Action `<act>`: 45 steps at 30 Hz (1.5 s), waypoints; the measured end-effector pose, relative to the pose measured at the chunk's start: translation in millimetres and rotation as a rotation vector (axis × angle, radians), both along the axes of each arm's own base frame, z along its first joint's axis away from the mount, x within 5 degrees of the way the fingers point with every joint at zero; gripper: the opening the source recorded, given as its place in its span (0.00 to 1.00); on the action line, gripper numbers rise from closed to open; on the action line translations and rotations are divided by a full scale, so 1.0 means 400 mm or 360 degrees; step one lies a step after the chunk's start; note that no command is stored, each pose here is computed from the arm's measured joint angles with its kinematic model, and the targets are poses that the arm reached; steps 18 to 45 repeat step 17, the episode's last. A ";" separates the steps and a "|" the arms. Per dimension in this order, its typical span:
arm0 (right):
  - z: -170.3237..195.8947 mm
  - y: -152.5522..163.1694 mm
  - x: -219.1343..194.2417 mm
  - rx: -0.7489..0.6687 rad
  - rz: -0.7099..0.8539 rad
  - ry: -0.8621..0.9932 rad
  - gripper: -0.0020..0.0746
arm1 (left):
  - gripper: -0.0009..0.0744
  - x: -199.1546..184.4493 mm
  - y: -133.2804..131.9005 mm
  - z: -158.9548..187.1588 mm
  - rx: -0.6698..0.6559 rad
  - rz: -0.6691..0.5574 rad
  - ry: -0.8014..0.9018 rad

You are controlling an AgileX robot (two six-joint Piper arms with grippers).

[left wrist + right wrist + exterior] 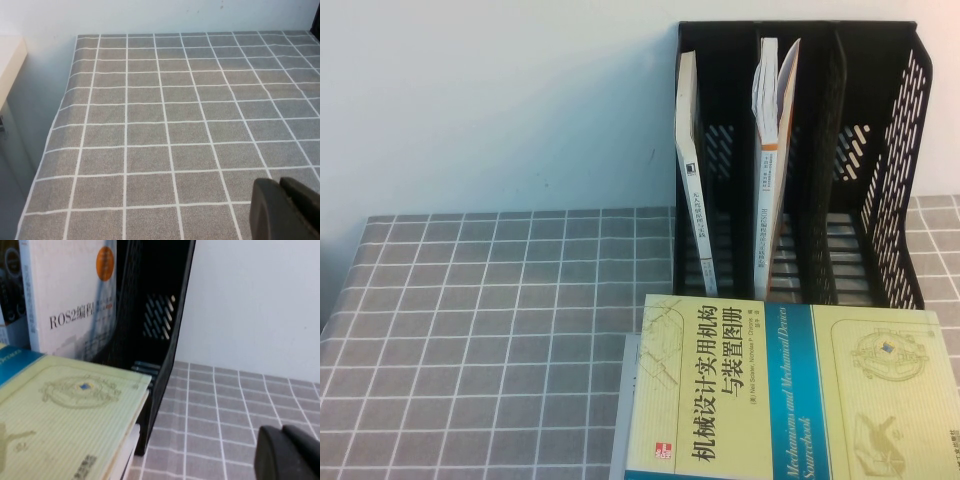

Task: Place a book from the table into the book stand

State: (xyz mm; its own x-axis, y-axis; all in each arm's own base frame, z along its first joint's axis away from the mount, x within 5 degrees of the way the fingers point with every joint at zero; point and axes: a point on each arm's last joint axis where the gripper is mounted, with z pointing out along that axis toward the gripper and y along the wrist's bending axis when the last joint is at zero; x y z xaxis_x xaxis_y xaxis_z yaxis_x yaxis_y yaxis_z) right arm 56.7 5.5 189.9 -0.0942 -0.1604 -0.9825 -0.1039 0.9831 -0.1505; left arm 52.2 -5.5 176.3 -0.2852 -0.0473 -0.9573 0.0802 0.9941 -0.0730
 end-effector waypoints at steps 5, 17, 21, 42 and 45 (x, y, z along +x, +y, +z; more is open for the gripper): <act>-0.040 0.001 -0.009 -0.0035 0.0015 0.0253 0.02 | 0.01 0.000 0.000 0.000 0.0000 0.0000 0.0000; -0.054 0.001 -0.015 -0.0019 0.0014 0.0379 0.02 | 0.01 0.000 0.000 0.000 0.0000 0.0000 0.0000; -0.054 0.001 -0.015 -0.0019 0.0014 0.0379 0.02 | 0.01 0.000 0.000 0.000 0.0000 0.0000 0.0000; -0.054 0.001 -0.015 -0.0019 0.0014 0.0379 0.02 | 0.01 0.000 0.000 0.000 0.0000 0.0000 0.0000; -0.054 0.001 -0.015 -0.0019 0.0014 0.0379 0.02 | 0.01 0.000 0.000 0.000 0.0000 0.0000 0.0000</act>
